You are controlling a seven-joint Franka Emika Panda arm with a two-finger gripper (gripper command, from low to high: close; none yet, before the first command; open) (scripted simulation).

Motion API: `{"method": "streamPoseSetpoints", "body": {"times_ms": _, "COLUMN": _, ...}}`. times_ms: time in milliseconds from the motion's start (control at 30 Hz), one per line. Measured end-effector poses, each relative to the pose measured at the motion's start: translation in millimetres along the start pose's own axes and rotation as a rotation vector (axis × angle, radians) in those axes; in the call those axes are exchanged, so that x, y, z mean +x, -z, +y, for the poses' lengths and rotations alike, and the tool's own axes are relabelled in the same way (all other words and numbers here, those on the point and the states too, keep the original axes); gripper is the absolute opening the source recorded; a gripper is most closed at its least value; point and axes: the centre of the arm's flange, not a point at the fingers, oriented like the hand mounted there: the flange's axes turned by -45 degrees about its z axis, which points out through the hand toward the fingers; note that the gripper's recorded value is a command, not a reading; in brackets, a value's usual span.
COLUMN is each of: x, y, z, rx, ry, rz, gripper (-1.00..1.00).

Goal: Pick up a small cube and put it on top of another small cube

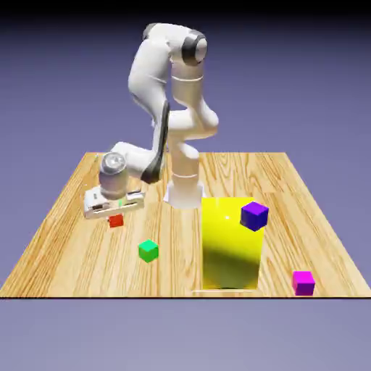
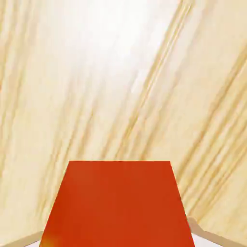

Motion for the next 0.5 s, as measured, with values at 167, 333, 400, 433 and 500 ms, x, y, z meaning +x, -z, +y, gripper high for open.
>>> {"method": "streamPoseSetpoints", "body": {"times_ms": 167, "x": 86.4, "y": 65.7, "z": -72.0, "rx": -0.216, "ry": 0.409, "rz": -0.014, "gripper": -1.0}}
{"method": "streamPoseSetpoints", "body": {"times_ms": 333, "x": 62.3, "y": 55.2, "z": -47.3, "rx": -0.179, "ry": 0.328, "rz": -0.013, "gripper": -1.0}}
{"method": "streamPoseSetpoints", "body": {"times_ms": 400, "x": 74.3, "y": 37.1, "z": -50.5, "rx": -0.192, "ry": 0.352, "rz": -0.015, "gripper": -1.0}}
{"method": "streamPoseSetpoints", "body": {"times_ms": 433, "x": 77.0, "y": 26.6, "z": -49.6, "rx": -0.194, "ry": 0.355, "rz": -0.015, "gripper": -1.0}}
{"method": "streamPoseSetpoints", "body": {"times_ms": 500, "x": 79.4, "y": 4.3, "z": -46.6, "rx": -0.193, "ry": 0.355, "rz": -0.015, "gripper": -1.0}}
